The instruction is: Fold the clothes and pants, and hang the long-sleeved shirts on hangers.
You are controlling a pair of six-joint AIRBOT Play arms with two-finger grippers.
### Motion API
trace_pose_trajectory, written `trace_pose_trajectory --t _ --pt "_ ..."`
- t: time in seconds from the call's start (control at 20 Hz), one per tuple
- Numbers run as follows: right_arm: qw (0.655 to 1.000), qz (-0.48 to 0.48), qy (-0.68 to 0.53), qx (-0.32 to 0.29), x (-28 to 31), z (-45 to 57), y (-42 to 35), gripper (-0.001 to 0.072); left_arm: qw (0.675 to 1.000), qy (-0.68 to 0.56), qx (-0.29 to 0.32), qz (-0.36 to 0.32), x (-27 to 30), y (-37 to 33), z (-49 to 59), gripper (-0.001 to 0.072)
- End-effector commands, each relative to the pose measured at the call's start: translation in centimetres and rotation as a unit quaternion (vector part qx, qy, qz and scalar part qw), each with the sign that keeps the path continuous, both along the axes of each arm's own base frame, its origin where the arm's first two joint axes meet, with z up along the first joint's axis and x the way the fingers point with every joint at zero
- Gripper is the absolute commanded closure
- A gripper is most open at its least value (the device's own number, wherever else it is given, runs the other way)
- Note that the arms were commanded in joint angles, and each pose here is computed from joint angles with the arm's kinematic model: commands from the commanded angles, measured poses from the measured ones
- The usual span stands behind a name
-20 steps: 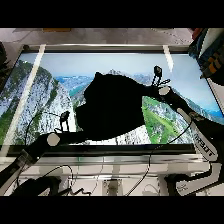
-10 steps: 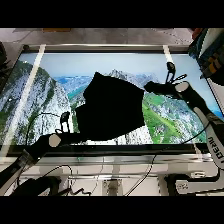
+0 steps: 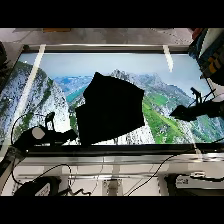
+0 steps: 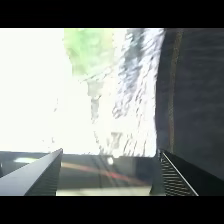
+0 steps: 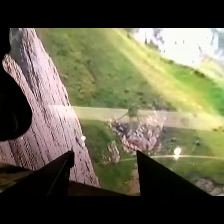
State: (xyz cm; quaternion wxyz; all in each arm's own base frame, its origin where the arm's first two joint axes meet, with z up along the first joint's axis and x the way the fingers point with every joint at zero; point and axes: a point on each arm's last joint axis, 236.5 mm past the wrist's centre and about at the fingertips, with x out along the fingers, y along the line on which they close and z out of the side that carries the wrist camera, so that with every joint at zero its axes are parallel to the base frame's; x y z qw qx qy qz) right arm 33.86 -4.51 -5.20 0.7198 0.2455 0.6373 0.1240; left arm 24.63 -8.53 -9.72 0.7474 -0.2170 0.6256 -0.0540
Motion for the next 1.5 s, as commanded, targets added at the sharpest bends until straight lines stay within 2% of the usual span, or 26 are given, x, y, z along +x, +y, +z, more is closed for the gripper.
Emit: trace_pose_trajectory --t 0.0,0.1,0.2,0.5,0.65,0.75,1.05,1.15,1.35,1.4,1.45 --pt "0.996 0.012 0.032 0.078 -4.0 -1.9 2.6 0.0251 0.995 0.020 -0.076 -0.064 -1.9 -2.1 1.2 0.0025" --pt "0.994 -0.010 0.014 0.112 -3.6 -2.4 4.3 0.0251 0.990 0.014 -0.107 -0.087 -1.8 -3.6 1.1 0.0026" --pt "0.991 -0.031 0.004 0.133 -3.0 -2.3 5.0 0.0251 0.986 0.023 -0.135 -0.096 -1.8 -4.7 0.5 0.0116" --pt "0.988 -0.041 -0.008 0.150 -2.2 -1.6 5.5 0.0257 0.969 0.040 -0.228 -0.085 -1.0 -7.7 -1.1 0.0118" --pt "0.988 -0.015 0.001 0.151 -2.4 -1.7 7.4 0.0249 0.959 0.029 -0.258 -0.112 -1.2 -8.9 -0.5 0.0119" --pt "0.989 0.018 0.008 0.148 -2.5 -2.1 9.5 0.0205 0.959 0.027 -0.256 -0.114 -1.2 -9.0 -0.6 0.0119" --pt "0.988 0.047 0.026 0.144 -1.7 -4.6 15.0 0.0204 0.960 0.026 -0.255 -0.113 -1.2 -9.0 -0.6 0.0119" --pt "0.988 0.027 0.020 0.150 -0.6 -4.9 16.1 0.0198 0.960 0.025 -0.254 -0.112 -1.1 -8.9 -0.7 0.0118" --pt "0.982 -0.072 0.060 0.166 1.2 -6.2 16.4 0.0199 0.964 0.018 -0.243 -0.104 -0.6 -8.6 -1.1 0.0119" --pt "0.981 -0.074 0.062 0.169 1.2 -6.3 16.6 0.0214 0.965 0.017 -0.241 -0.103 -0.5 -8.5 -1.1 0.0118" --pt "0.981 -0.070 0.062 0.168 1.1 -6.3 16.7 0.0260 0.965 0.017 -0.240 -0.103 -0.4 -8.5 -1.1 0.0119"
